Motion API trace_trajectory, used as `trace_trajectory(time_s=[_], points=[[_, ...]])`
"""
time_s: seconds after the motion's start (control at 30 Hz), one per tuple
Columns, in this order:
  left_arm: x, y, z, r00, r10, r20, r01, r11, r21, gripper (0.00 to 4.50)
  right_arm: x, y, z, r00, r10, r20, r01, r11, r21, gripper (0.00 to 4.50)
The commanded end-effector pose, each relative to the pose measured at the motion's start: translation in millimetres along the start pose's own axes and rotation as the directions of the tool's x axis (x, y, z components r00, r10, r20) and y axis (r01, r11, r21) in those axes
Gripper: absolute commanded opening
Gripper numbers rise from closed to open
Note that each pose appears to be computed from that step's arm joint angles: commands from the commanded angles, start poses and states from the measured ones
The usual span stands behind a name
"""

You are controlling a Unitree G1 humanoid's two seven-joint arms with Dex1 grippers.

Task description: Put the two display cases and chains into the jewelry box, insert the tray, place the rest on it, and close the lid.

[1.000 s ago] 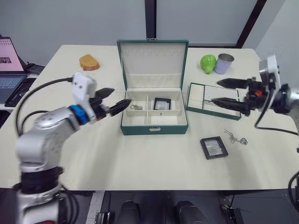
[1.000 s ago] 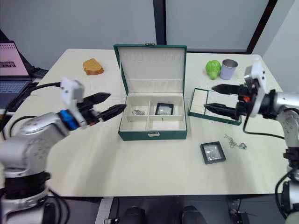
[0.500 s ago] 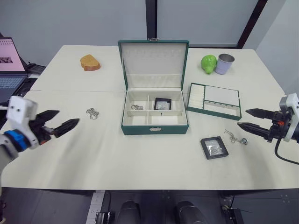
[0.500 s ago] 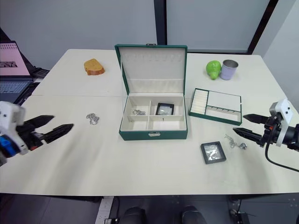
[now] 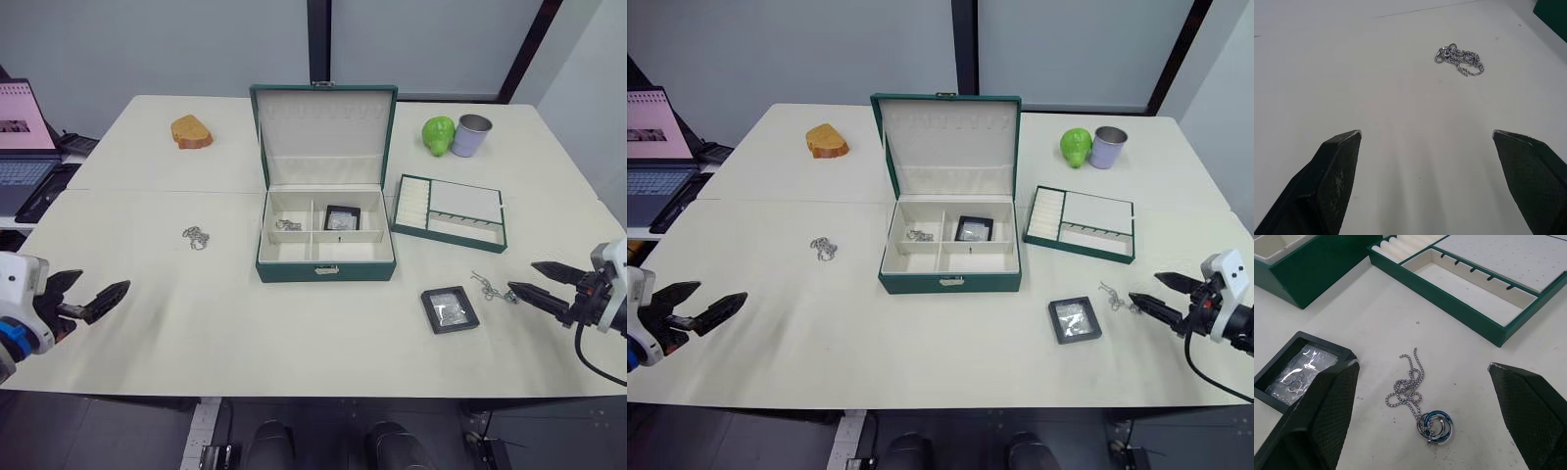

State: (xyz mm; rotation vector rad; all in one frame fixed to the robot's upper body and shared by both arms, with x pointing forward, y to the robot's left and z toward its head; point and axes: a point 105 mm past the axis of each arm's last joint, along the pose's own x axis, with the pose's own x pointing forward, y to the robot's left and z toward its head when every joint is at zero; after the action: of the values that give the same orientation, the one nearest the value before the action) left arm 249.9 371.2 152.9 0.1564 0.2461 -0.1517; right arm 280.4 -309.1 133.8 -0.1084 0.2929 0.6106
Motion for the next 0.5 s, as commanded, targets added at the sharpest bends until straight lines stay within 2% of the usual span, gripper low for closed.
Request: trace_trajectory(time_s=[0.03, 0.17, 0.23, 0.37, 0.5], points=[[-1, 4, 8, 0.999, 0.019, 0.034, -0.020, 1.000, 0.018, 4.46, -3, 0, 11, 0.999, -0.015, 0.042, 0.016, 0.999, -0.030, 4.50], [4, 1, 7, 0.999, 0.018, 0.040, -0.018, 1.000, 0.011, 4.46, -1, 6, 21, 0.997, 0.008, 0.070, -0.005, 0.999, -0.032, 4.50], [8, 0, 10, 0.998, 0.028, 0.059, -0.028, 1.000, -0.013, 4.46, 2, 17, 40, 0.991, 0.060, 0.118, -0.055, 0.998, -0.043, 4.50], [27, -16, 24, 0.991, 0.037, 0.132, -0.028, 0.997, -0.066, 4.46, 20, 64, 105, 0.935, 0.289, 0.205, -0.259, 0.953, -0.158, 4.50], [45, -36, 29, 0.985, 0.042, 0.165, -0.030, 0.997, -0.076, 4.46, 37, 109, 140, 0.850, 0.486, 0.201, -0.439, 0.866, -0.237, 4.50]])
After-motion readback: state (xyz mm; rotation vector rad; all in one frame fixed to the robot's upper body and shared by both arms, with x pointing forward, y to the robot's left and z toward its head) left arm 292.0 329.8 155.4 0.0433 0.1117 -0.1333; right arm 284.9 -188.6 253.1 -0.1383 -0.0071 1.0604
